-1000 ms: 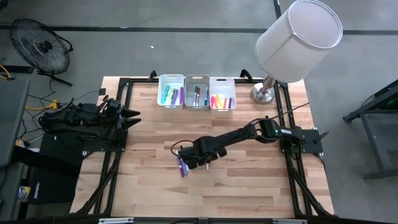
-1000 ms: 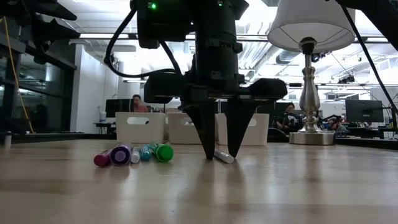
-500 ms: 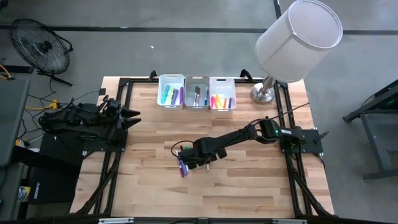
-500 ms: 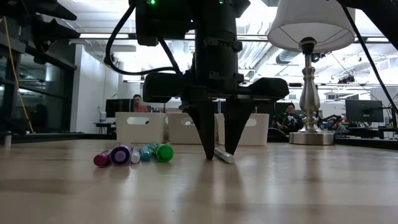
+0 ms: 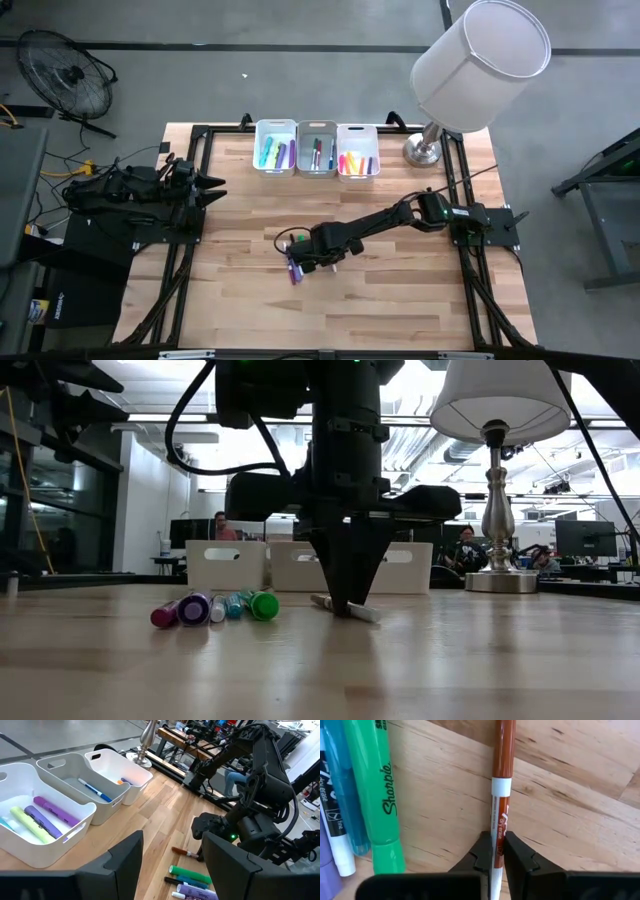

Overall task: Pick & Place Markers
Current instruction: Put the brown marker pen into the gray bin, then put the green highlighter pen into the left white bin

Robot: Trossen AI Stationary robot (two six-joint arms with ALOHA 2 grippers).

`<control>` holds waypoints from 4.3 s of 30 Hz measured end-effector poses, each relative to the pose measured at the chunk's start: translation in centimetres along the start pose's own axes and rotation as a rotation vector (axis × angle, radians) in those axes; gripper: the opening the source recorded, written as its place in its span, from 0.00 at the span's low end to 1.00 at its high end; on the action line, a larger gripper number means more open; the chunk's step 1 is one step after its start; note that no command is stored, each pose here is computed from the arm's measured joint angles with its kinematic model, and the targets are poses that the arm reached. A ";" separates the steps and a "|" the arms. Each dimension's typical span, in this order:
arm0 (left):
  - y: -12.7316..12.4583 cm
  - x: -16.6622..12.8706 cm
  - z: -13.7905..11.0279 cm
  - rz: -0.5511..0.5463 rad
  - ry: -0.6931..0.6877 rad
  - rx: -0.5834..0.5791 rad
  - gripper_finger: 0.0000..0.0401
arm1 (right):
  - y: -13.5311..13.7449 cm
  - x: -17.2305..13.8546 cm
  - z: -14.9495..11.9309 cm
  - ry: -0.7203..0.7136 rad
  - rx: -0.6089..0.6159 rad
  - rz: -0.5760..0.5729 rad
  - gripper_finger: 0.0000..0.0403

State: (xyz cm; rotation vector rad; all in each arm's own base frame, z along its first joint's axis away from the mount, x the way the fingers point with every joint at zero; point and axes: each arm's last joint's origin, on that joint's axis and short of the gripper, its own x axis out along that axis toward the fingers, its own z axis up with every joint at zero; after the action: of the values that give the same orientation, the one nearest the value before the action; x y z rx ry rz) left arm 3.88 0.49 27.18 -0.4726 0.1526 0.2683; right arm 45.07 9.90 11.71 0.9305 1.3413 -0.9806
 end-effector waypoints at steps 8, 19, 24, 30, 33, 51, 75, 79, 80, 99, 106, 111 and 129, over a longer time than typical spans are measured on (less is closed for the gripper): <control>0.0 0.0 0.0 0.000 -0.001 0.000 0.50 | 0.0 0.0 0.0 0.023 -0.021 0.008 0.04; 0.0 0.0 0.0 -0.001 -0.001 0.000 0.50 | 0.1 -0.2 0.0 0.052 -0.041 0.022 0.04; 0.0 0.0 0.0 0.000 0.000 0.000 0.50 | 0.2 -1.7 0.4 0.023 -0.032 0.043 0.04; 0.0 0.0 0.0 -0.001 -0.001 -0.001 0.50 | 0.4 -3.4 1.6 -0.036 -0.031 0.073 0.04; 0.0 0.0 0.0 0.000 -0.001 0.000 0.50 | 0.6 -4.6 2.8 -0.058 -0.028 0.098 0.04; 0.0 0.0 0.0 -0.001 -0.001 0.000 0.50 | -2.4 -11.7 15.7 -0.235 -0.111 0.176 0.04; 0.0 0.0 0.0 -0.001 -0.001 0.000 0.50 | -9.8 -11.2 28.0 -0.280 -0.162 0.203 0.04; 0.0 0.0 0.0 0.000 0.000 0.000 0.50 | -10.3 -9.7 28.8 -0.263 -0.077 0.213 0.04; 0.0 0.0 0.0 0.000 0.000 0.000 0.50 | -10.4 -9.4 28.9 -0.259 -0.057 0.210 0.04; 0.0 0.0 0.0 0.000 -0.001 0.000 0.50 | -11.0 -5.3 28.8 -0.228 0.161 0.162 0.16; 0.0 0.0 0.0 -0.001 -0.001 0.000 0.50 | -10.7 -5.6 28.9 -0.253 0.131 0.182 0.17; 0.0 0.0 0.0 0.000 -0.001 0.000 0.50 | -10.2 -7.6 28.1 -0.318 0.053 0.186 0.17; 0.0 0.0 0.0 0.000 -0.002 0.000 0.50 | -4.9 -12.7 17.4 -0.335 -0.238 0.236 0.18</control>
State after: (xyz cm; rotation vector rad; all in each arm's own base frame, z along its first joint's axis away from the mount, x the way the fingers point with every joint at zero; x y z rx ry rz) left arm 3.87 0.49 27.20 -0.4729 0.1509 0.2682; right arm 46.31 -7.73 24.90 0.6896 1.0128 -0.7379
